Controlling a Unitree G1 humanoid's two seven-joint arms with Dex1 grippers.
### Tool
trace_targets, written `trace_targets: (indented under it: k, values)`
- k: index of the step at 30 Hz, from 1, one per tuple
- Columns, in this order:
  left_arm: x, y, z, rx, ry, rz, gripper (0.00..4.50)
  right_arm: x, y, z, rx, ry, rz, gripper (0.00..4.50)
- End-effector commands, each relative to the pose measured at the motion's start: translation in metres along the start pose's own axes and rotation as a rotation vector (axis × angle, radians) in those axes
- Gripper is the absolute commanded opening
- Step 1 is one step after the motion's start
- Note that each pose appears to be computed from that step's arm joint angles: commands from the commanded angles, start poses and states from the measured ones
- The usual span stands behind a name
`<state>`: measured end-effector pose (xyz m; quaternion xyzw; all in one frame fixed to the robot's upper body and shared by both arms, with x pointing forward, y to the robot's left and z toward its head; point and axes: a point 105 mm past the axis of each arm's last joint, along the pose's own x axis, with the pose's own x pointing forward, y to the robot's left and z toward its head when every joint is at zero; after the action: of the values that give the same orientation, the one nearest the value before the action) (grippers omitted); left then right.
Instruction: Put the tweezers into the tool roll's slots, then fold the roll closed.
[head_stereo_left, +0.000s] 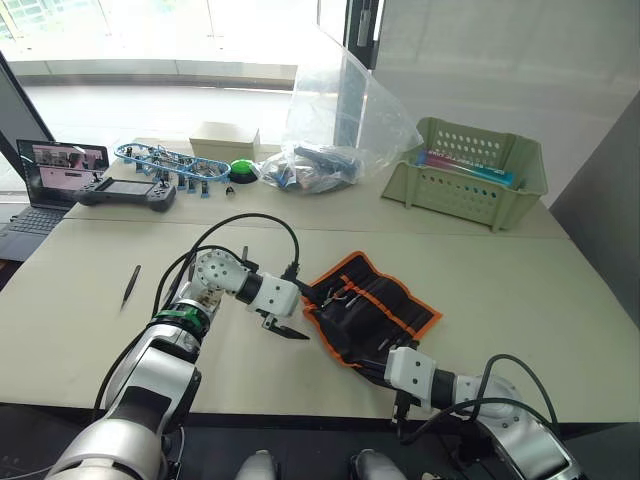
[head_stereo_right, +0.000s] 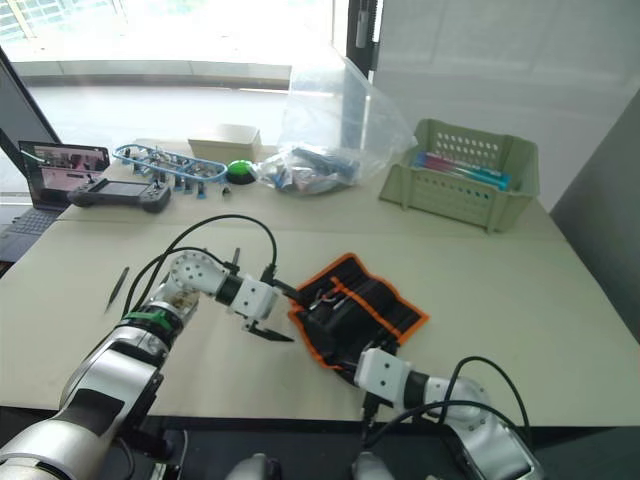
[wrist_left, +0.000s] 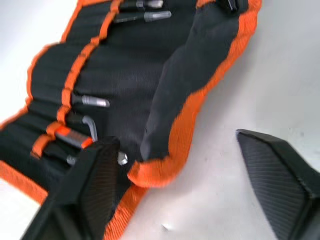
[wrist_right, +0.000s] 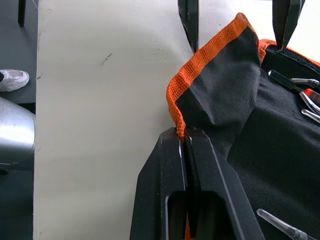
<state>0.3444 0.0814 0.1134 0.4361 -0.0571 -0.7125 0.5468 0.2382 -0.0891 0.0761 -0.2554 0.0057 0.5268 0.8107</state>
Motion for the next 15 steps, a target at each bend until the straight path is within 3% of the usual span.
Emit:
trace_targets:
  k: [1,8,15]
  values:
    - [-0.002,0.007,0.008,0.094,-0.007,0.016,2.37,-0.001,-0.003,0.01,-0.019,-0.027,-0.03,0.0]
    - [-0.007,-0.006,-0.006,0.099,0.065,-0.029,0.05,-0.002,-0.004,0.012,-0.003,-0.031,-0.049,0.0]
    - [0.0,-0.01,-0.015,0.1,0.101,0.014,0.02,-0.002,-0.009,0.013,0.016,-0.016,-0.087,0.0]
